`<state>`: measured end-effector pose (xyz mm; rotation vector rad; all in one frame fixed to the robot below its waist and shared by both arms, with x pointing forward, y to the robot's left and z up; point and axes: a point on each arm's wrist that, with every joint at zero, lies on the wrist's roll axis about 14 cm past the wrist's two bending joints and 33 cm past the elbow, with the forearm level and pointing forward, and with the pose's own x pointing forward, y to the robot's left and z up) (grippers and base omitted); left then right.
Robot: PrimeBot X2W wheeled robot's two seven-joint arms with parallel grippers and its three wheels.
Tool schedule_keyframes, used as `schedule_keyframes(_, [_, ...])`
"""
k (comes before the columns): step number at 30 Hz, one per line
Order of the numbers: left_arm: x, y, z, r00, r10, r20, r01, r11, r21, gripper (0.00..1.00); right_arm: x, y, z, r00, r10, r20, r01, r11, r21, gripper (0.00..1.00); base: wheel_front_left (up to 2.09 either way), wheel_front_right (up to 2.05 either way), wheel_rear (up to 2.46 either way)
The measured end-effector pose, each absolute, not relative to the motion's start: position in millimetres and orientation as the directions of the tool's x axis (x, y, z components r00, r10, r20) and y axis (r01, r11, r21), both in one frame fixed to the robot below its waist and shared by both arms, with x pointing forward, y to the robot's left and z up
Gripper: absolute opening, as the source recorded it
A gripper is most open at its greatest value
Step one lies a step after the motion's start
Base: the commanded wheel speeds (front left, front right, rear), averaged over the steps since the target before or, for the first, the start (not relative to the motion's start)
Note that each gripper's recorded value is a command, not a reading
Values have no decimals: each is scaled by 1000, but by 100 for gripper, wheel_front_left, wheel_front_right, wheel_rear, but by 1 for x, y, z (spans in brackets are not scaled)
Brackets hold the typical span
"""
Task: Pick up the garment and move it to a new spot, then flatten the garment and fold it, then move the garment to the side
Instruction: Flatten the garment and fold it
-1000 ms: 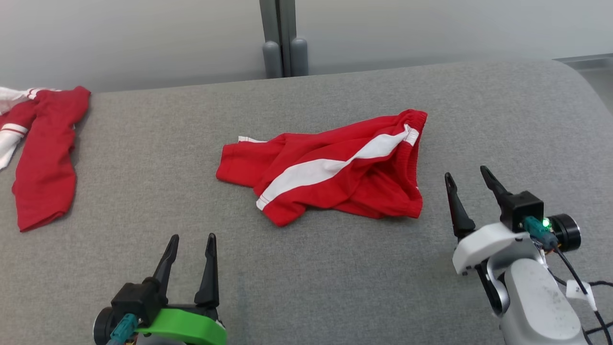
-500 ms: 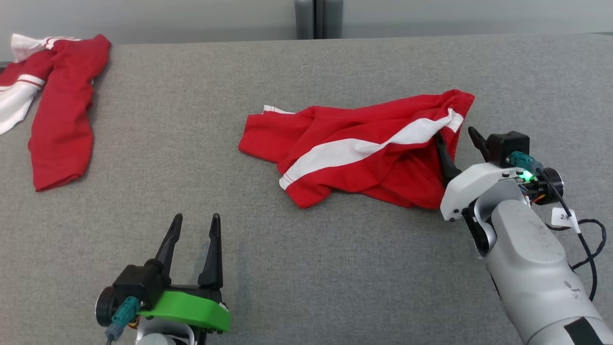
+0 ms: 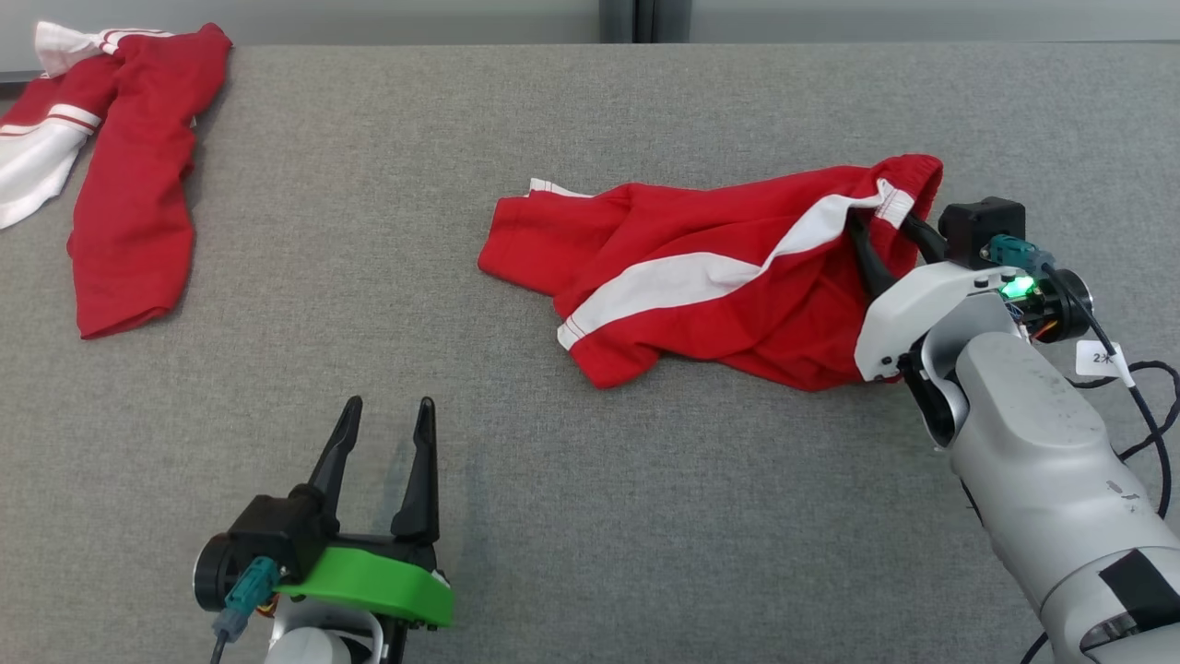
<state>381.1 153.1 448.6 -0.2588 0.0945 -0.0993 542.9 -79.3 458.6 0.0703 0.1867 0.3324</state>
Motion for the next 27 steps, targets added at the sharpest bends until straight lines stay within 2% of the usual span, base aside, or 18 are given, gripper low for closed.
schedule_keyframes(3, [382, 146, 449, 988, -132, -79, 107, 958, -266, 100, 545, -81, 461, 924, 342, -170, -334, 939, 77, 23, 0, 0, 0])
schedule_keyframes(4, [382, 143, 448, 987, -139, -80, 112, 956, -271, 100, 546, -83, 462, 924, 343, -168, -335, 939, 74, 4, 0, 0, 0])
schedule_keyframes(5, [384, 139, 448, 985, -152, -80, 124, 953, -276, 100, 546, -84, 464, 924, 346, -165, -339, 938, 69, 0, 0, 0, 0])
schedule_keyframes(13, [393, 82, 435, 943, -312, -117, 237, 875, -423, 100, 544, -91, 475, 919, 370, -138, -371, 928, 17, 0, 0, 0, 0])
schedule_keyframes(18, [411, 53, 421, 891, -407, -202, 241, 800, -549, 100, 538, -104, 476, 922, 364, -134, -370, 929, -19, 0, 0, 0, 0])
schedule_keyframes(24, [424, 44, 400, 835, -457, -308, 197, 769, -608, 100, 534, -116, 473, 926, 352, -137, -360, 932, -34, 0, 0, 0, 0])
schedule_keyframes(27, [432, 39, 398, 820, -476, -317, 199, 758, -622, 100, 530, -122, 468, 928, 343, -148, -352, 935, -36, 0, 0, 0, 0])
